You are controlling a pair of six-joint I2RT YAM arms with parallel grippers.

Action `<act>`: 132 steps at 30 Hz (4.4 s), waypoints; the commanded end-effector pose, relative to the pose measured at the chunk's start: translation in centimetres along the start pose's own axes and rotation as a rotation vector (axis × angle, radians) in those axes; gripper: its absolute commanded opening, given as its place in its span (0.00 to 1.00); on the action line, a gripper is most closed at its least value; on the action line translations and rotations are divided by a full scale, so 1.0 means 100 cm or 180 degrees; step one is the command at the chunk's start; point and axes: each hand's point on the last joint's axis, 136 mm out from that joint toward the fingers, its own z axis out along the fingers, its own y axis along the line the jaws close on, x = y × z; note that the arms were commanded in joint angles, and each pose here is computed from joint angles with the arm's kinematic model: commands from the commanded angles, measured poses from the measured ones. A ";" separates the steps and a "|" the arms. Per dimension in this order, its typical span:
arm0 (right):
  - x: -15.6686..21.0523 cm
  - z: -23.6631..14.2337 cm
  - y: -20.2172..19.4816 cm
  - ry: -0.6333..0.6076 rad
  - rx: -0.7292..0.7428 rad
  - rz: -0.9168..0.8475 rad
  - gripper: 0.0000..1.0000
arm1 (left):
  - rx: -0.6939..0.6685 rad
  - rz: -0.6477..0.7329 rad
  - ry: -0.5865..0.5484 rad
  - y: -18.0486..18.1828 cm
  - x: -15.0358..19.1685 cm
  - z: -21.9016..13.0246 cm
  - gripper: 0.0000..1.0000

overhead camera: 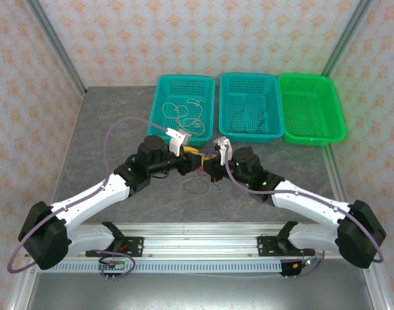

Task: Untangle the cables

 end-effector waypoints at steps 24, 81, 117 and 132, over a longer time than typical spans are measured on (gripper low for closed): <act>-0.026 -0.084 -0.128 -0.1039 0.2158 0.0632 0.00 | -0.1661 -0.0263 -0.0599 0.086 -0.017 -0.094 0.00; 0.090 -0.114 -0.148 -0.0963 0.1618 0.1799 0.00 | -0.0904 0.0003 -0.0694 0.102 -0.213 0.242 0.46; 0.075 0.066 -0.005 0.0961 -0.0443 0.0973 0.00 | -0.0784 -0.0650 -0.0202 0.056 0.034 -0.050 0.75; 0.093 0.082 0.006 0.1149 -0.0460 0.0923 0.00 | -0.0537 -0.1322 -0.0450 0.072 0.024 -0.016 0.03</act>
